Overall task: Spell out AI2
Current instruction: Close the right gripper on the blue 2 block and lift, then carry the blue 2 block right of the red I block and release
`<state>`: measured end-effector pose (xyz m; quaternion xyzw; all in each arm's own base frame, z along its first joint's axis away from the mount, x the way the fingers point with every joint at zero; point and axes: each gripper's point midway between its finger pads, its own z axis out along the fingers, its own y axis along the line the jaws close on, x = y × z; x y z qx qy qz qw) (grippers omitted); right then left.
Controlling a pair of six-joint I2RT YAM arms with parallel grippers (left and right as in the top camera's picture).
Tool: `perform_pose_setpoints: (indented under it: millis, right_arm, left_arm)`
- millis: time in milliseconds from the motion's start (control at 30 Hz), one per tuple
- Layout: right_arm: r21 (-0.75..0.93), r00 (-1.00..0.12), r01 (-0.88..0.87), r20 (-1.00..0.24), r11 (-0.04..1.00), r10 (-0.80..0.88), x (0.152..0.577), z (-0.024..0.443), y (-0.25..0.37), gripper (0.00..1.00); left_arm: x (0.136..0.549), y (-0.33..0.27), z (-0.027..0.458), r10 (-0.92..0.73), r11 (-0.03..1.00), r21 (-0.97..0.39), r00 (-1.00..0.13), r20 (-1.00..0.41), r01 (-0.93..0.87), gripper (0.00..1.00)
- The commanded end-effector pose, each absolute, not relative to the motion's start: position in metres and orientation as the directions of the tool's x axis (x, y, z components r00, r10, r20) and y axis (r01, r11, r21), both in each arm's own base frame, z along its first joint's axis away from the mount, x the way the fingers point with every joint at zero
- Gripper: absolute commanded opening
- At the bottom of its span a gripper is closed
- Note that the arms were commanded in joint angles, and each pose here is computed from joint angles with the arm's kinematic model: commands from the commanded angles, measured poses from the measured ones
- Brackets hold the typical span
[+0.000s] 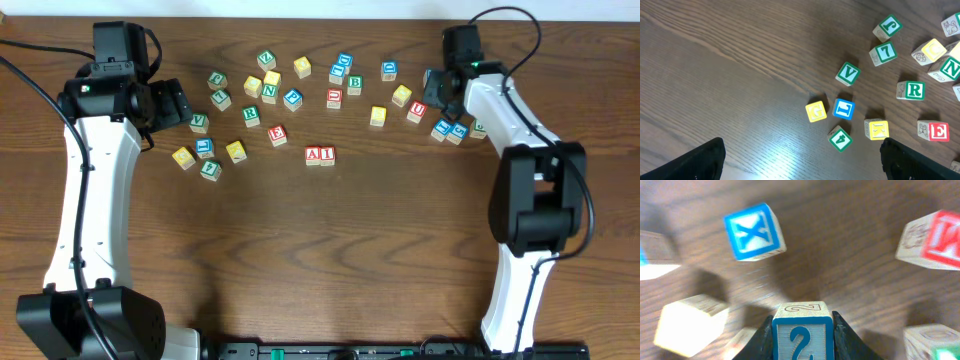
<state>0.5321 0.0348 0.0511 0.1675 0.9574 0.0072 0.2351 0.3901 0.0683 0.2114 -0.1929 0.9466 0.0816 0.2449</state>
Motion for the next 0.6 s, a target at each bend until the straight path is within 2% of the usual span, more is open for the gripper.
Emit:
perform_pose_setpoints:
  millis: [0, 200, 567]
  right_arm:
    - [0.153, -0.806, 0.233, -0.522, 0.96, 0.279, 0.534, 0.111, 0.043, 0.22]
    - [0.221, -0.839, 0.113, -0.501, 0.969, 0.212, 0.516, 0.134, 0.082, 0.21]
    - [0.228, -0.946, -0.062, -0.325, 0.972, 0.016, 0.454, 0.101, 0.182, 0.21]
  left_arm:
    - [0.392, 0.071, 0.223, -0.317, 0.912, 0.063, -0.792, -0.522, -0.406, 0.98]
    - [0.392, 0.071, 0.223, -0.317, 0.912, 0.063, -0.792, -0.522, -0.406, 0.98]
    - [0.392, 0.071, 0.223, -0.317, 0.912, 0.062, -0.792, -0.522, -0.406, 0.98]
